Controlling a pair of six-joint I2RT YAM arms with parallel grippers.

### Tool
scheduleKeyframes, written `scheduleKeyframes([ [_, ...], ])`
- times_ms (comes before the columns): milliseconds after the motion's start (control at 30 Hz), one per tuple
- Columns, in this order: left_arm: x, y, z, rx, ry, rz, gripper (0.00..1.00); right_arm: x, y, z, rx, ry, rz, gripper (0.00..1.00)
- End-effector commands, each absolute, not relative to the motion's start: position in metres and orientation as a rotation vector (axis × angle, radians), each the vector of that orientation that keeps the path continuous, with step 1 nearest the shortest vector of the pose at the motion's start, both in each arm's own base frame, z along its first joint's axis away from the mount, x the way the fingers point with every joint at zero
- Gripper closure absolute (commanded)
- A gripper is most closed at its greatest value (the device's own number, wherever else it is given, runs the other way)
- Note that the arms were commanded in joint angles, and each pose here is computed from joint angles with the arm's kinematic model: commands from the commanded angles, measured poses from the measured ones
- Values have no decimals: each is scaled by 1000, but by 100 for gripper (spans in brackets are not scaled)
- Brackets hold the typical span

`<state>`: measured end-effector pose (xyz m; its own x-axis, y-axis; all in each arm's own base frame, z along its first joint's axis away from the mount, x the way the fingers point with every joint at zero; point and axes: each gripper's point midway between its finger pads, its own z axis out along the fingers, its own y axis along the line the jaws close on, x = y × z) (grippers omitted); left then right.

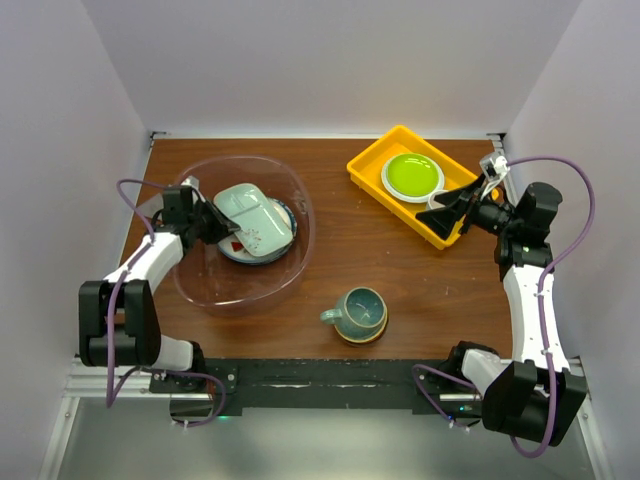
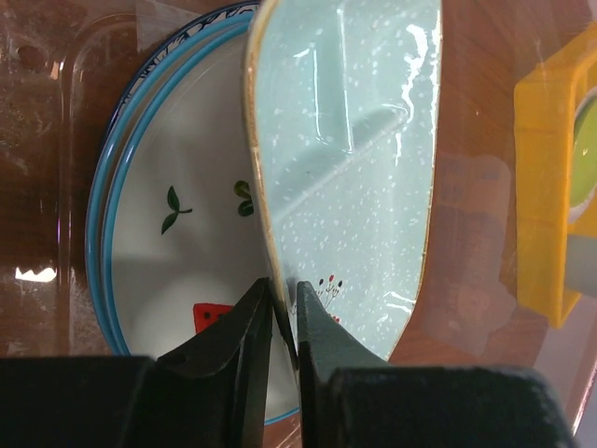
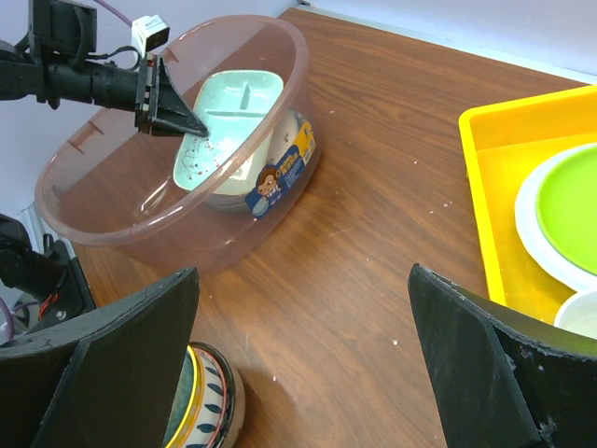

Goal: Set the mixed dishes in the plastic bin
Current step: Place the plate in the plastic bin.

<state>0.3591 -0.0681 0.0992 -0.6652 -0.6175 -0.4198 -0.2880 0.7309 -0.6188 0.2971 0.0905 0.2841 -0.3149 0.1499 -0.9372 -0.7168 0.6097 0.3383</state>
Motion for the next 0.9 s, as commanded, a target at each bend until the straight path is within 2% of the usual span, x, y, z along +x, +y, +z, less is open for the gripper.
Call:
scheduleKeyframes([
  [0,379,-73,127,-613,2201,-750,78,298,89,288,-493,1660,906,2],
  [233,380,-74,132,-597,2200,-760,71,297,89,289,-494,1657,904,2],
  [267,379,-75,134,-589,2198,-762,66,297,89,290,-495,1656,903,2],
  [333,380,-74,139,-581,2190,-755,63,297,88,290,-497,1654,899,2],
  [433,379,-71,146,-564,2179,-728,53,297,89,290,-503,1651,898,2],
  [600,375,-66,161,-512,2164,-684,46,296,89,292,-507,1647,897,2],
  [633,375,-66,163,-506,2161,-680,42,297,89,292,-505,1648,896,2],
  [867,368,-68,187,-370,2136,-664,38,297,88,292,-505,1646,892,2],
])
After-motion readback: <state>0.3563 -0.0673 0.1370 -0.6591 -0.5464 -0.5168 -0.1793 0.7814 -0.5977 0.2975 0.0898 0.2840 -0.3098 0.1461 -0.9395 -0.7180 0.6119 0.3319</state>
